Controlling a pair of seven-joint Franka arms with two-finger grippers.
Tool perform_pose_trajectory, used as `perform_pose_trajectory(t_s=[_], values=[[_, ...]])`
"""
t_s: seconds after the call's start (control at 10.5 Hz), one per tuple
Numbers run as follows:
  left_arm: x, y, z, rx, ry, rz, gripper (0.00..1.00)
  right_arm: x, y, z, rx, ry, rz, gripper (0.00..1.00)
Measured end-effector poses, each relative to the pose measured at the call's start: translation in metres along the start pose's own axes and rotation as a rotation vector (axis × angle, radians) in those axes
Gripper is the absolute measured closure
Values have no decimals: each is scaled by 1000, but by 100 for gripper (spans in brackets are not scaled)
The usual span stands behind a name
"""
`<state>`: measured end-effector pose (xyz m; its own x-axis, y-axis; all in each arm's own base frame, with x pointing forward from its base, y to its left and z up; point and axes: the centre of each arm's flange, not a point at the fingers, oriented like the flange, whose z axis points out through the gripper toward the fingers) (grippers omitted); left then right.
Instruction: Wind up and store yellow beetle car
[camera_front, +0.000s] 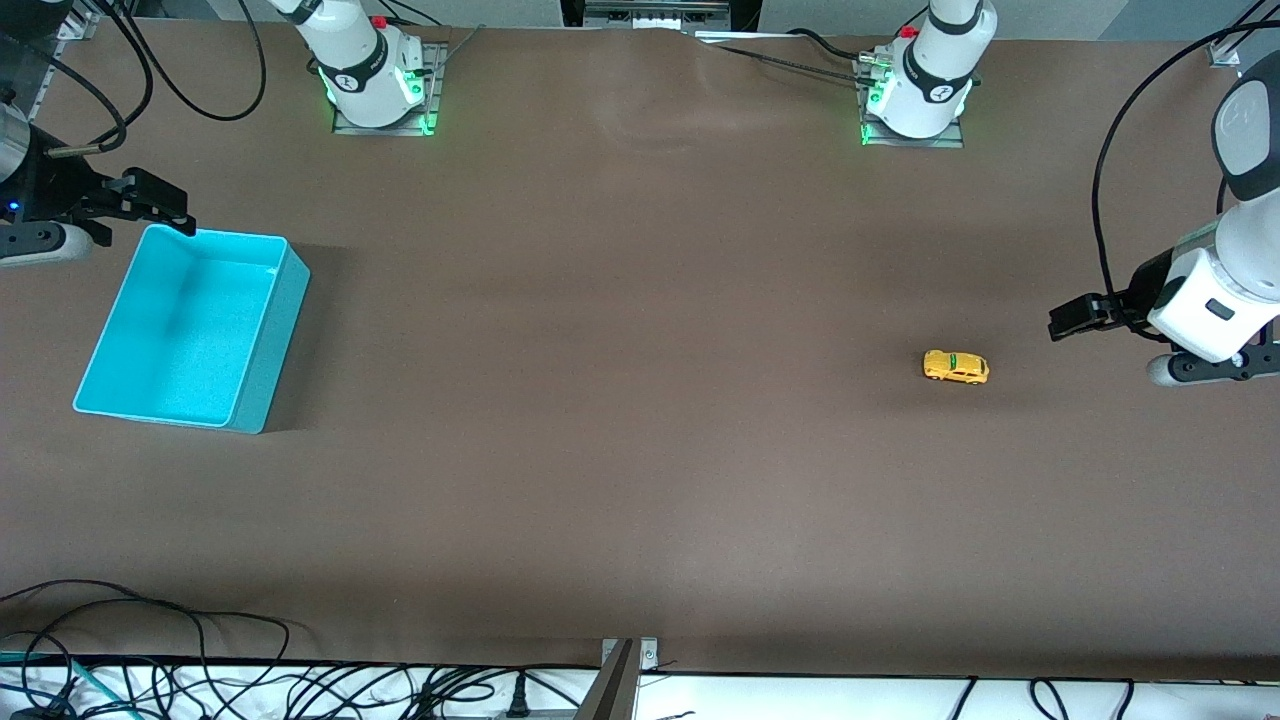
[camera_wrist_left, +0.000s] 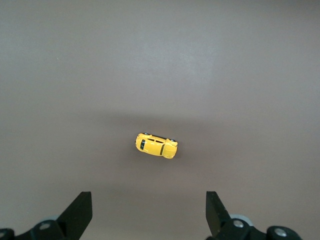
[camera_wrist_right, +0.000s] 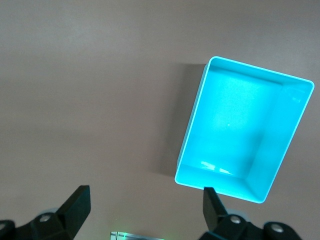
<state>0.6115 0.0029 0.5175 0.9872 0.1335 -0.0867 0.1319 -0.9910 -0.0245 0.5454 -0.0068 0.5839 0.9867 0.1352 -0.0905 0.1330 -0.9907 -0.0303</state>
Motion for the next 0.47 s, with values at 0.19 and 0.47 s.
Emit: perform_pose_trajectory(t_s=[0.19,0.47], values=[[0,0,0,0,-1,0,0,0,0,0,-1,0,0,0],[2,-1,8,2,-14,-2,0,-1,0,1,-1,-7,0,0]])
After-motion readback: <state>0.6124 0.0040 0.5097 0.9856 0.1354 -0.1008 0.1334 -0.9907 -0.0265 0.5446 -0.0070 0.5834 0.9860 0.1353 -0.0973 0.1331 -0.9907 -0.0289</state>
